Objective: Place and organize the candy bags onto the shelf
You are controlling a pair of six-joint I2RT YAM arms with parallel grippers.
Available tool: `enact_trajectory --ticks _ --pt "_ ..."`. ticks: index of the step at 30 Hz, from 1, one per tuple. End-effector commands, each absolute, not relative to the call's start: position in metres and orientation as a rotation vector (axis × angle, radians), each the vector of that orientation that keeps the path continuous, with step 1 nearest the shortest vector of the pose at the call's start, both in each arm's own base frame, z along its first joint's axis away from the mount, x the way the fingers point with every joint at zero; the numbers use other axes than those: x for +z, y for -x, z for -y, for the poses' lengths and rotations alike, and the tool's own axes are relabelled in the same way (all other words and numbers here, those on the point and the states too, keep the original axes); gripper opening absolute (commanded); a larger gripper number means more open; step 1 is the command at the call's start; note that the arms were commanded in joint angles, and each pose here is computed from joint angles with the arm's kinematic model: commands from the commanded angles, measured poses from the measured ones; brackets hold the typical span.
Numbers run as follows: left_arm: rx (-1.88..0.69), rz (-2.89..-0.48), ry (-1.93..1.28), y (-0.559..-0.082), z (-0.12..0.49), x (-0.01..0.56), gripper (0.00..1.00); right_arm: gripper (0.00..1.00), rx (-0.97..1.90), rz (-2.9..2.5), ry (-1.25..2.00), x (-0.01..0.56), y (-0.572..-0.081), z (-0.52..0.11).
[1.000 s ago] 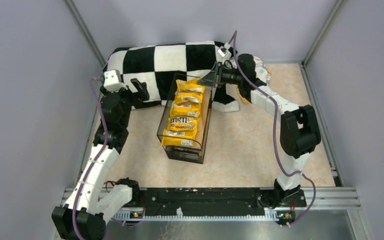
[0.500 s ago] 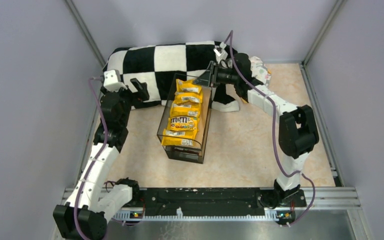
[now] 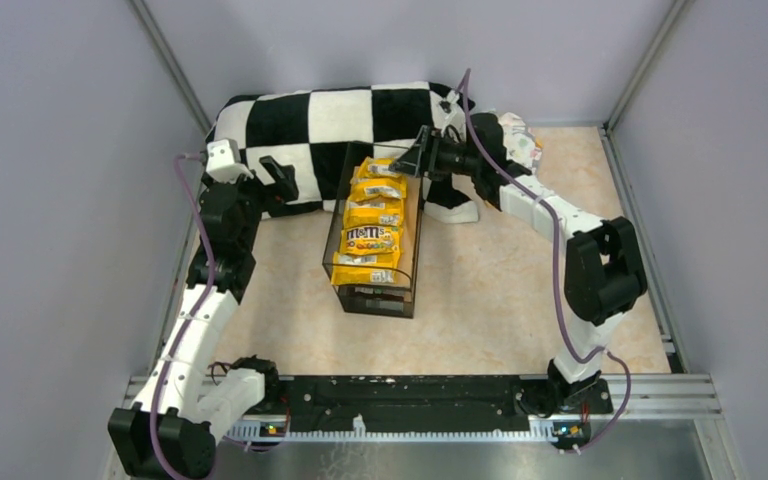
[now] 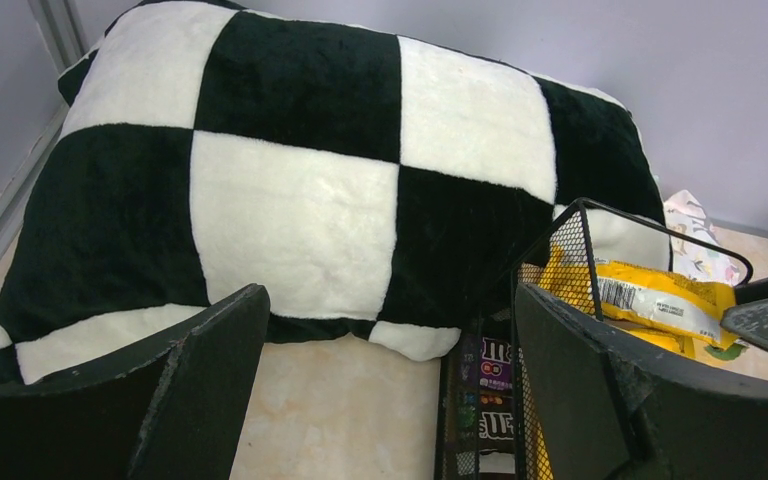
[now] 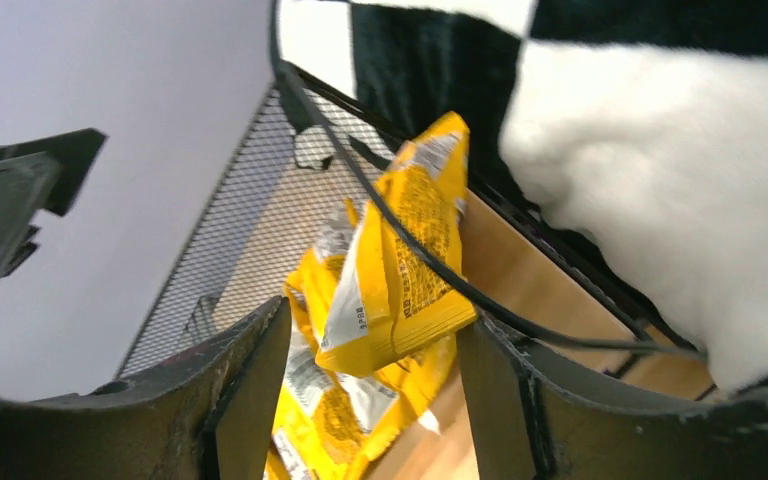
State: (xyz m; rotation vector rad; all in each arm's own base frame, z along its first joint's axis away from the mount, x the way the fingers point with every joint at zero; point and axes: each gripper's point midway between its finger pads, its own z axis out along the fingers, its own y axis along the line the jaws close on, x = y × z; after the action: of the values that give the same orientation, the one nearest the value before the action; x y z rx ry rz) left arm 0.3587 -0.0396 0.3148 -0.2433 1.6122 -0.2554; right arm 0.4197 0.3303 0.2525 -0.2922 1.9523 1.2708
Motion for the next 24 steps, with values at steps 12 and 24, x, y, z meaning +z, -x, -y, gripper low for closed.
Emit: enact_trajectory --ticks 12,24 --pt "-0.293 -1.575 0.244 -0.3614 0.0412 0.3235 0.99 0.66 1.169 -1.914 0.153 0.2532 -0.4268 -0.3065" --pt "-0.304 -1.579 0.244 -0.3617 0.0420 0.3225 0.99 0.52 1.204 -1.876 0.032 0.2476 -0.4258 -0.3071"
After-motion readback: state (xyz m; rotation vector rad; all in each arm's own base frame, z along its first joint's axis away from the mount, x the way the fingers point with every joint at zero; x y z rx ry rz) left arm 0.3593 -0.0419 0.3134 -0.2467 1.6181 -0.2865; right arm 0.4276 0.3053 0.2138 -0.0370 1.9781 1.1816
